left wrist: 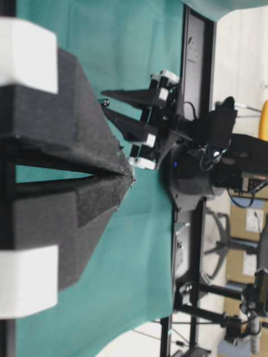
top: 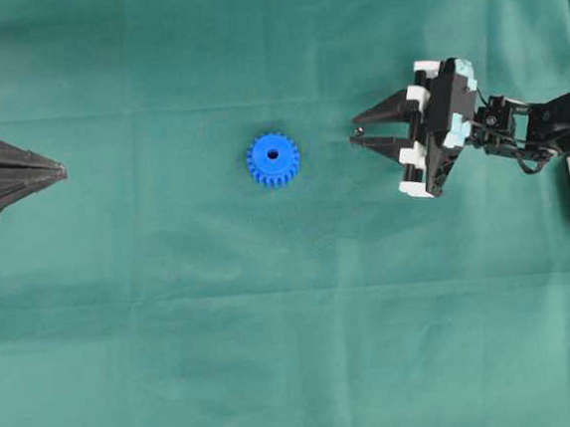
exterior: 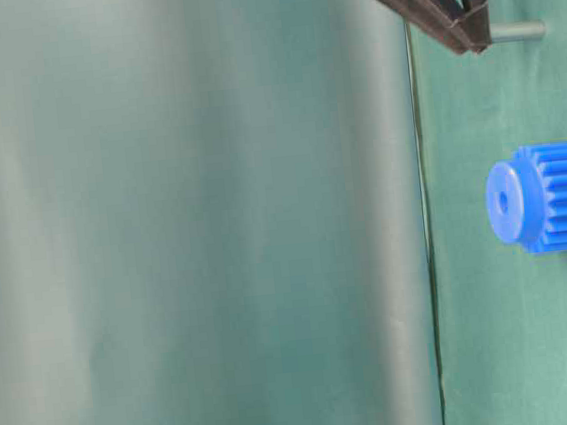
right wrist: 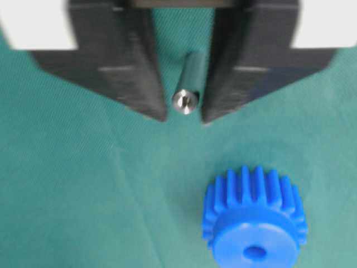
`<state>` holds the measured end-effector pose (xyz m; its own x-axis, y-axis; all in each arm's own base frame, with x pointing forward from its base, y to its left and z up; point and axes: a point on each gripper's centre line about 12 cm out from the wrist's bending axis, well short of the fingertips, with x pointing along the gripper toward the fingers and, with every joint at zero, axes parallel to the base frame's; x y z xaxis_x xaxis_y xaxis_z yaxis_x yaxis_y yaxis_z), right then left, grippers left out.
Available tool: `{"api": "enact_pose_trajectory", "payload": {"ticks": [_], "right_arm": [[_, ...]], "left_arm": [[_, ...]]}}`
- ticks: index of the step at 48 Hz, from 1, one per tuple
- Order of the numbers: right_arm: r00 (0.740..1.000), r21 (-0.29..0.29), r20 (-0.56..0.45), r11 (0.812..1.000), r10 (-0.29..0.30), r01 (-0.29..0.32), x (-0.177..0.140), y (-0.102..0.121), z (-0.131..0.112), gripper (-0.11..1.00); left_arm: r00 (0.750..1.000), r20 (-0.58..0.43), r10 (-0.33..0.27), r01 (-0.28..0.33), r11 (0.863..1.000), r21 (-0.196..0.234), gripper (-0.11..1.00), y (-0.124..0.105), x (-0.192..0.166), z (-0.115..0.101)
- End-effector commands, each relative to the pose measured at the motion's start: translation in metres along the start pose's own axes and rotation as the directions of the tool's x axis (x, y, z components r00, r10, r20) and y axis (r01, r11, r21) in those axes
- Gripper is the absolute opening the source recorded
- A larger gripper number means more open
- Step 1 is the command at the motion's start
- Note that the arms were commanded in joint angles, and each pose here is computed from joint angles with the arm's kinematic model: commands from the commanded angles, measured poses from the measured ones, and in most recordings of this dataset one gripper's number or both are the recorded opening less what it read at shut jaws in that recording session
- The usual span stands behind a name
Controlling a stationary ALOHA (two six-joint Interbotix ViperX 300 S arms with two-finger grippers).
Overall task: Insert the shaft placed at a random location into the center hole of the small gear at another random location.
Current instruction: 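Lower the right gripper and close it on the silver shaft, then lift the shaft upright and carry it left over the blue gear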
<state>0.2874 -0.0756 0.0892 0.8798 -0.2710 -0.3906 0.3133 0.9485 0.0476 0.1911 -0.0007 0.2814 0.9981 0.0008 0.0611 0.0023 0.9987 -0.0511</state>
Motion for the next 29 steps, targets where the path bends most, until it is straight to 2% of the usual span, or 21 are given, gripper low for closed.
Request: {"api": "enact_pose_trajectory", "payload": {"ticks": [1, 5, 19, 29], "right_arm": [[1.0, 0.001, 0.014, 1.0, 0.002, -0.002, 0.002, 0.001, 0.005, 0.26], [1.0, -0.001, 0.031, 1.0, 0.005, -0.005, 0.002, 0.001, 0.007, 0.16], [0.997, 0.0, 0.068, 1.0, 0.028, -0.028, 0.001, 0.006, 0.013, 0.16], [0.992, 0.022, 0.117, 0.999, 0.041, -0.044, -0.012, 0.01, 0.033, 0.16]], "left_arm": [[1.0, 0.009, -0.001, 0.001, 1.0, -0.005, -0.01, 0.0, 0.001, 0.004], [1.0, 0.009, -0.001, 0.001, 1.0, -0.005, -0.01, 0.0, 0.001, 0.004], [1.0, 0.003, -0.001, 0.001, 1.0, -0.022, -0.01, 0.0, 0.0, 0.004], [1.0, -0.002, -0.001, 0.001, 1.0, -0.028, -0.01, 0.0, 0.0, 0.003]]}}
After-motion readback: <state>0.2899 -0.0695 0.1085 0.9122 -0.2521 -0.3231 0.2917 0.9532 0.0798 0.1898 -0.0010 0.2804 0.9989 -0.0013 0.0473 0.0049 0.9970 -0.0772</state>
